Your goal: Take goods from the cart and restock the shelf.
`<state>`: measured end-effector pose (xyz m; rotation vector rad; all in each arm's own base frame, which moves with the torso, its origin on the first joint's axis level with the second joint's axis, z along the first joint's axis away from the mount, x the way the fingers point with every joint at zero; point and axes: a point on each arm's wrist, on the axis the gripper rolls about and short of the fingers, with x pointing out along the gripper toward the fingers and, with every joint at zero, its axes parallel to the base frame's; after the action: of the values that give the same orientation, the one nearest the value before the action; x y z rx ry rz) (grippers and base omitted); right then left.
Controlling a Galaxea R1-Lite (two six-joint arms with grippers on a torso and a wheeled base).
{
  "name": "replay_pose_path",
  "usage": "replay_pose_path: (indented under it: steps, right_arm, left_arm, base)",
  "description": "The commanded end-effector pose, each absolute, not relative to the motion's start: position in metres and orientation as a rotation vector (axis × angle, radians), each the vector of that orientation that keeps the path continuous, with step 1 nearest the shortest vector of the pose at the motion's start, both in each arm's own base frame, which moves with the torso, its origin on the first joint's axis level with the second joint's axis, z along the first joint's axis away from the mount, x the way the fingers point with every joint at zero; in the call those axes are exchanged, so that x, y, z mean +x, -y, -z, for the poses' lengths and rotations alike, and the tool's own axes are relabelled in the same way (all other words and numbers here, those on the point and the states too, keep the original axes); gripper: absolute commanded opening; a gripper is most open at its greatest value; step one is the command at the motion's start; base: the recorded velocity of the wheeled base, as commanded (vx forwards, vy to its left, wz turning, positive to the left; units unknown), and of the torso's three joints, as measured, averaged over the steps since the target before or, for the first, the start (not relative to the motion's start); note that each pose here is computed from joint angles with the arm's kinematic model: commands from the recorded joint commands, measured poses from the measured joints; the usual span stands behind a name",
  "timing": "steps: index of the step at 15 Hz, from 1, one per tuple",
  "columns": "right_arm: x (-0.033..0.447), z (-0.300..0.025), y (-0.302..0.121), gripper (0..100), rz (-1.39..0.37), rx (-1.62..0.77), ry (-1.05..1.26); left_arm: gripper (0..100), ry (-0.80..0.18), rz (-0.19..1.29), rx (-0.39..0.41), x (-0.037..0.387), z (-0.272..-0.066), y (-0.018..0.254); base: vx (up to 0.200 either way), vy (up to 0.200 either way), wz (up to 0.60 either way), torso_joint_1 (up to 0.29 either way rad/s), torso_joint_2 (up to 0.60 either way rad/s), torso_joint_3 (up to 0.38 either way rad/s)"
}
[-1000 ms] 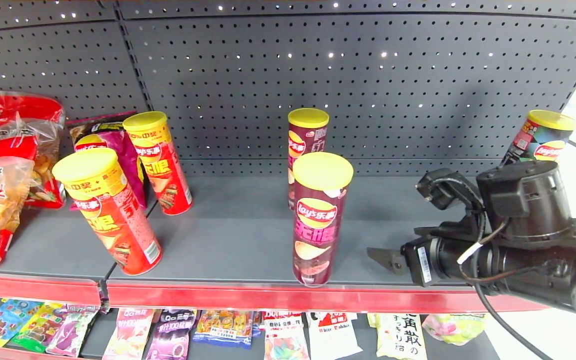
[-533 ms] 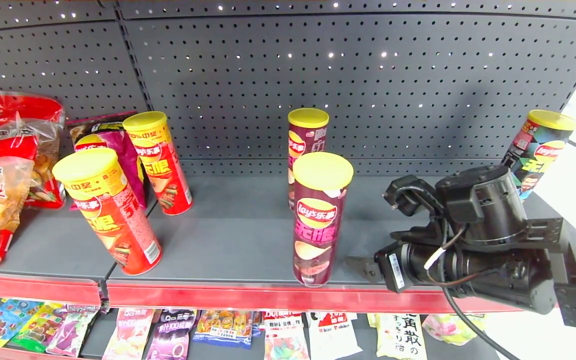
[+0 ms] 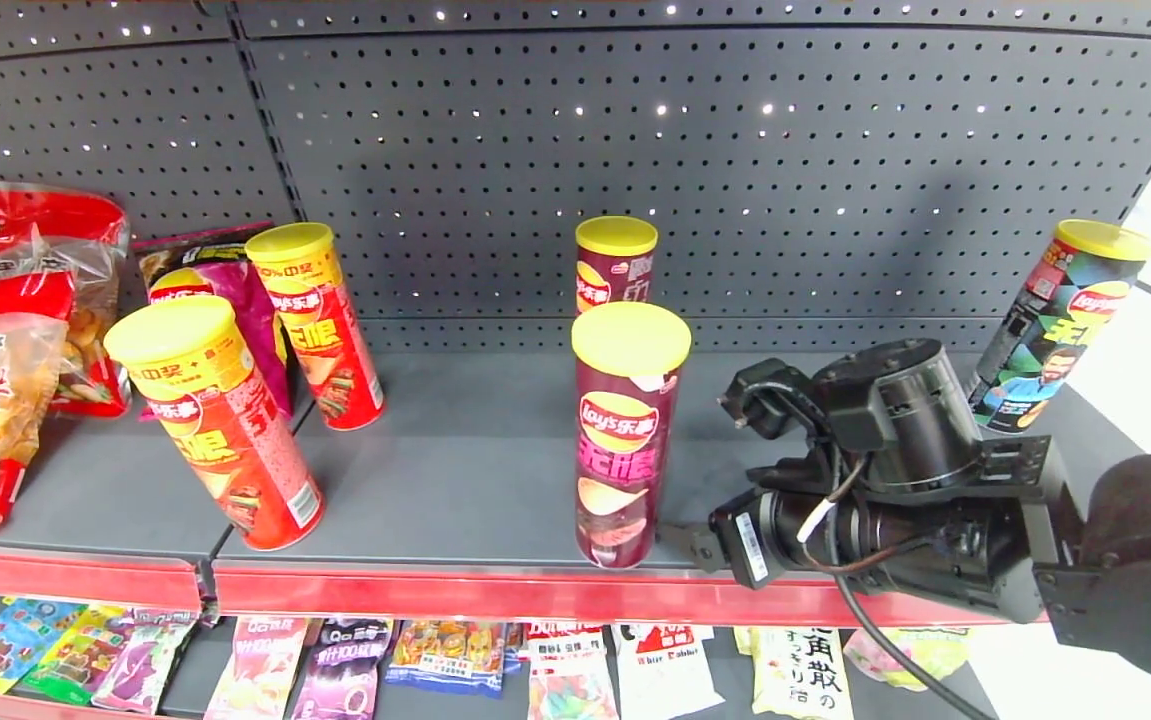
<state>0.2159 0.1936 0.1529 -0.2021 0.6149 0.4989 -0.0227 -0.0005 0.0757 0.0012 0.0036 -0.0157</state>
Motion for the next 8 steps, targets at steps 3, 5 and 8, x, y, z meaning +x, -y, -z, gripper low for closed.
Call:
replay_pose_path:
  steps: [3,5,8]
  right_arm:
    - [0.2189,-0.1495,-0.2004,100,-0.508,-0.207,-0.612]
    - [0.2201,-0.1481,-0.2016,100,-0.509,-0.208,-0.612]
    - [0.2181,-0.1490,-0.1992,100,-0.512,-0.198,-0.598]
  left_arm:
    - [100,-0.005,0.015,0.001,-0.0226,-0.0759,0.0005]
    - [100,-0.005,0.015,0.001,-0.0226,-0.0759,0.0005]
    - [100,-0.005,0.015,0.001,-0.0226,-0.0759,0.0005]
  base:
    - [0.000,0.000,0.00,0.000,0.00,0.000]
    - [0.000,0.000,0.00,0.000,0.00,0.000]
    - [0.000,0.000,0.00,0.000,0.00,0.000]
